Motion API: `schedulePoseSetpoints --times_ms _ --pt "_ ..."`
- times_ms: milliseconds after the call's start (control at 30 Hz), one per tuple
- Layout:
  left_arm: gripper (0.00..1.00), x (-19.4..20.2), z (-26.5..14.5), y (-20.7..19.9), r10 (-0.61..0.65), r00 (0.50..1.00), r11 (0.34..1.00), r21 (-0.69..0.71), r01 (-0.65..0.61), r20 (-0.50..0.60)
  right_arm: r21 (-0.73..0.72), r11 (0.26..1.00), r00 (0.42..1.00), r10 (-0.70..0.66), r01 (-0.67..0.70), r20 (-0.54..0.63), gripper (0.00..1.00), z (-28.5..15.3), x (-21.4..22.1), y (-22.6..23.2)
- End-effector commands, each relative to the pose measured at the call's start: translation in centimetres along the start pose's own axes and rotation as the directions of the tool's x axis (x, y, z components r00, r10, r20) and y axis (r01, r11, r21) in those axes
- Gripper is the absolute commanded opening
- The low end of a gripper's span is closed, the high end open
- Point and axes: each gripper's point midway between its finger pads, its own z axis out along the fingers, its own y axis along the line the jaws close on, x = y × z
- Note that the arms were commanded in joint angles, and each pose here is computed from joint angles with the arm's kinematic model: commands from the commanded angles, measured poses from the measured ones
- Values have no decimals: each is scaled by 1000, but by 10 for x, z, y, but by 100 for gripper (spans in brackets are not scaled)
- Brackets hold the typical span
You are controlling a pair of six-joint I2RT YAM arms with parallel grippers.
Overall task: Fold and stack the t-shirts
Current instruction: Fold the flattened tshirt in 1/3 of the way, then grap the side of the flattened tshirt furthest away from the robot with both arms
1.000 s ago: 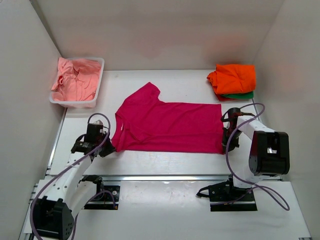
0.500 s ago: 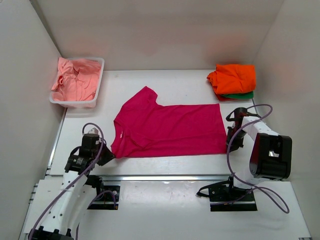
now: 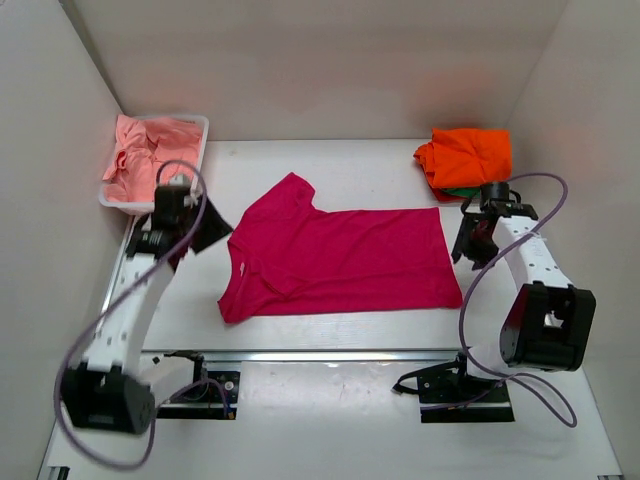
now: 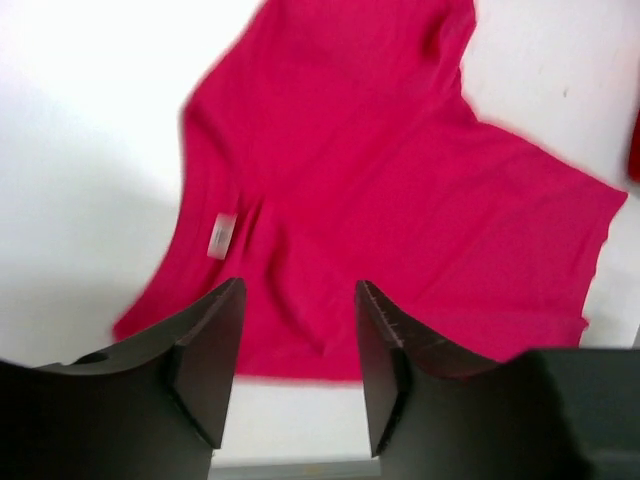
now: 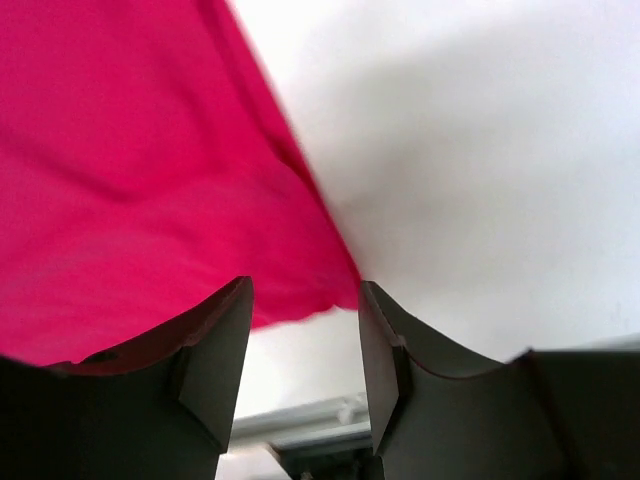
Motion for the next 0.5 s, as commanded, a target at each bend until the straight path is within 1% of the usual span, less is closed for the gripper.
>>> schedulePoseSetpoints --times_ms 0,33,67,100,133,167,233,300,333,367,433,467 --pt "56 -60 51 -39 108 993 993 44 -110 41 -159 987 986 19 7 165 43 -24 -45 48" --pt "55 -70 59 -49 113 992 991 58 -117 53 -186 982 980 14 23 198 43 -24 -52 62" --pt "52 -86 77 -60 132 989 988 66 -137 67 -213 977 978 37 8 205 43 -25 -56 69" --pt "51 -105 78 -73 153 983 983 85 -161 102 -234 972 976 41 10 213 43 -22 -59 76" --pt "51 -104 106 -71 148 987 986 66 -152 65 -259 966 973 43 18 227 42 -20 -64 85" --pt "53 -118 136 -78 179 983 983 41 -181 47 -280 960 977 60 -1 204 40 -15 -64 89" --pt "56 -122 156 -85 201 979 979 35 -202 31 -295 956 977 62 1 205 38 -10 -67 93" --pt "66 -126 191 -98 218 976 975 42 -218 10 -294 956 972 66 3 226 38 -3 -73 98" --pt "67 -133 196 -111 228 973 972 58 -229 31 -296 955 968 69 6 242 37 -1 -78 98" --pt "67 -127 213 -112 237 971 970 53 -238 12 -292 956 968 75 -2 238 37 4 -78 98" --pt "67 -129 232 -125 248 968 966 62 -250 28 -301 954 962 75 9 264 37 3 -84 104" --pt "68 -132 244 -131 265 963 961 69 -267 42 -302 953 963 76 6 259 37 5 -84 105"
